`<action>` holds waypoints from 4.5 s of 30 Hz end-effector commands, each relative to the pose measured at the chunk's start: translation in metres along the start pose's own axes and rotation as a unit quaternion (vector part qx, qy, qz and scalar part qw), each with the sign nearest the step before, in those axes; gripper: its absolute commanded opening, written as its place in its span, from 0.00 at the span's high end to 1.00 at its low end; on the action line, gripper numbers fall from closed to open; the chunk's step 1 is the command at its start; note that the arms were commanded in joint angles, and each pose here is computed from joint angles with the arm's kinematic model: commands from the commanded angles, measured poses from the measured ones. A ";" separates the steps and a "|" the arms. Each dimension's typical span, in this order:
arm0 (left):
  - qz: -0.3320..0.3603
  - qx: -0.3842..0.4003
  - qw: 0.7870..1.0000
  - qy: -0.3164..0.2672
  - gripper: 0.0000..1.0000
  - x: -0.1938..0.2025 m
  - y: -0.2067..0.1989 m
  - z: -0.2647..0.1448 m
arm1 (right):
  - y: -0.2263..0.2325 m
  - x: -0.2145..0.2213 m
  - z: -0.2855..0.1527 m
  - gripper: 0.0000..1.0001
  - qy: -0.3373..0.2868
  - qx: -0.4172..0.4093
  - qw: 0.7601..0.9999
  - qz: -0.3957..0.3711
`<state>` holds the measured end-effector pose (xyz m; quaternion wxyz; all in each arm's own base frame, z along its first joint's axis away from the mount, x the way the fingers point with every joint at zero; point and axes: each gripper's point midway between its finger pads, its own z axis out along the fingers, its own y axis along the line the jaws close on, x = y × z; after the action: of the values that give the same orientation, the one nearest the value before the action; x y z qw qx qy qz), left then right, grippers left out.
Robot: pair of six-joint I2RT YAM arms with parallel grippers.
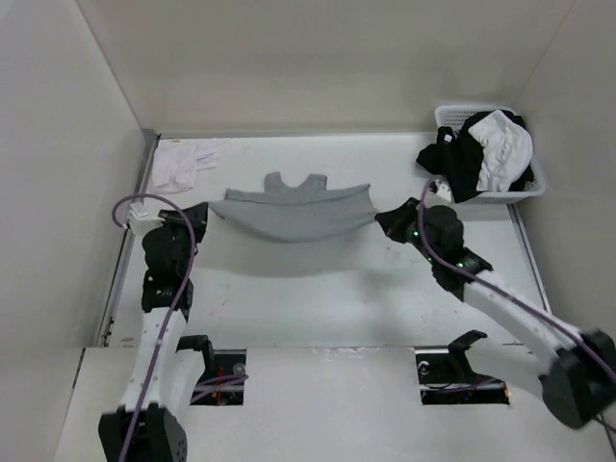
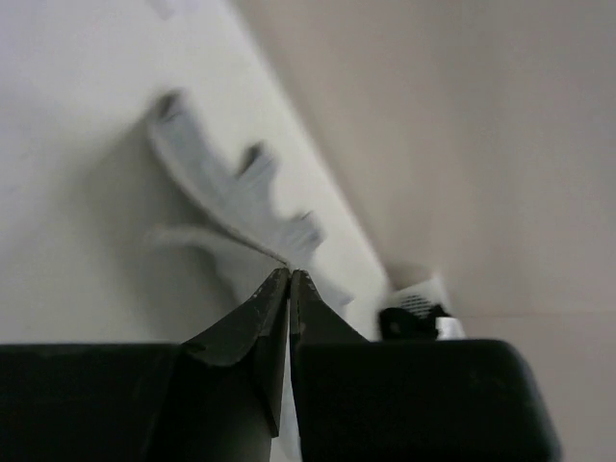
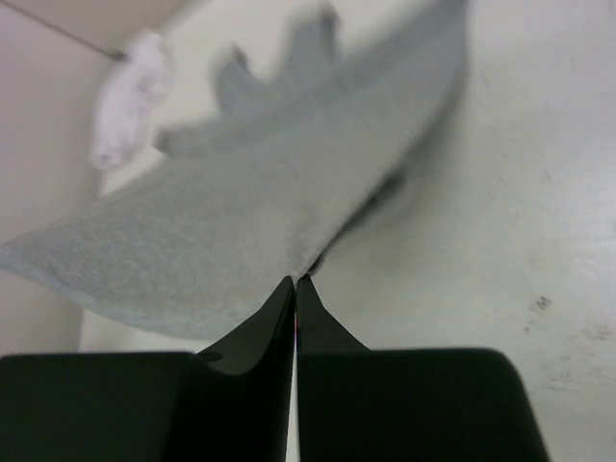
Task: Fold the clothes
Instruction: Fold the tank top
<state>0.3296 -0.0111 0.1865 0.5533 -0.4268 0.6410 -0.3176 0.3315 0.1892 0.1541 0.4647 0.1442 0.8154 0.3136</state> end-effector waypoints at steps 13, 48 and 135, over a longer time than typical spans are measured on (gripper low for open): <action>0.067 0.221 0.964 -0.130 1.00 -0.105 -0.213 -0.207 | 0.106 -0.118 -0.289 0.97 -0.143 -0.166 0.975 -0.031; 0.074 -0.040 0.996 0.004 1.00 0.010 -0.044 0.133 | -0.026 -0.133 0.117 0.95 0.014 0.042 0.999 -0.005; 0.175 0.068 0.941 0.280 0.77 0.235 -0.005 -0.061 | -0.081 0.027 -0.015 0.97 0.002 0.082 0.992 0.097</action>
<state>0.2556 -0.2256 0.0727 0.4016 -0.1707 0.8289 -0.3501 0.3096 0.1496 0.0664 0.3686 0.2723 0.8308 0.3159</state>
